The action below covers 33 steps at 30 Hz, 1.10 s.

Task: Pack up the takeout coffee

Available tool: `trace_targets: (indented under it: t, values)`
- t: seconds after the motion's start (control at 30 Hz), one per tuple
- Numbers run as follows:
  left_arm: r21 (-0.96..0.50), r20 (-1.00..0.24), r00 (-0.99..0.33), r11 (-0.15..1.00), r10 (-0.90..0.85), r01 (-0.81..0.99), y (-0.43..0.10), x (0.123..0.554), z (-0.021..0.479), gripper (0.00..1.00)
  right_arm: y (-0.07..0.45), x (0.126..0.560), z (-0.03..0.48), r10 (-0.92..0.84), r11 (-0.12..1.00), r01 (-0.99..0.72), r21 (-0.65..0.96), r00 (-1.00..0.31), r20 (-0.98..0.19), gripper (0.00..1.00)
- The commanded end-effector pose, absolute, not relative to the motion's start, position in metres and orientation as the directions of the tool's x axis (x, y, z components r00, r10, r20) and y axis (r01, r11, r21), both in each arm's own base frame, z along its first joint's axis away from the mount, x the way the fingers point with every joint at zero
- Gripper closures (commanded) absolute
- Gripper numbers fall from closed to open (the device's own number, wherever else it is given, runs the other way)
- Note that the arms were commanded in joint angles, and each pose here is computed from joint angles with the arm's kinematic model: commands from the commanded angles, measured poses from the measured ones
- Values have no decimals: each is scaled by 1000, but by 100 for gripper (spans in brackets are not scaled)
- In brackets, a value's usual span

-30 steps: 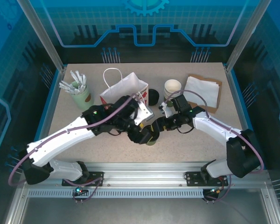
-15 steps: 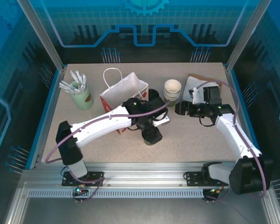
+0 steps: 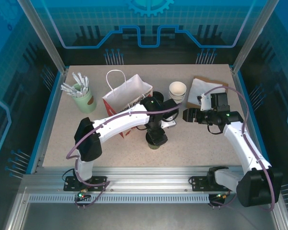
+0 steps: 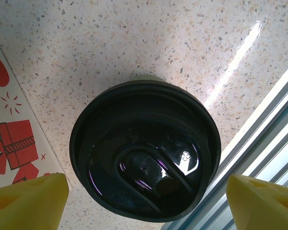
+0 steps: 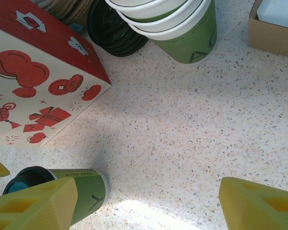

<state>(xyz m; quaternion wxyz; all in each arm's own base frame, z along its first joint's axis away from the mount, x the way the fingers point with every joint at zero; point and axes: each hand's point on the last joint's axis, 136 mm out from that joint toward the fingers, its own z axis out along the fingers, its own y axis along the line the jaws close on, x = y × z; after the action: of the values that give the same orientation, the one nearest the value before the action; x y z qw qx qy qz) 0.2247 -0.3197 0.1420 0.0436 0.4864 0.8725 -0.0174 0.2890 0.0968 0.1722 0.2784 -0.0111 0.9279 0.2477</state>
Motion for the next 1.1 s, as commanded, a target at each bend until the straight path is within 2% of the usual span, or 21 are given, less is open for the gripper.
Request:
trace_targets:
  t: [0.0,0.33,1.07]
  values:
    - [9,-39,-501,502,864,865,-314,221,140,13,90,285,170,117,887,-149,437,-843,-525,21]
    - [3,-42,-504,505,863,863,-320,220,139,19,94,281,159,109,875,-153,459,-863,-494,21]
    - [31,-3,-495,495,869,868,-322,221,127,20,98,280,156,102,863,-163,479,-871,-480,21]
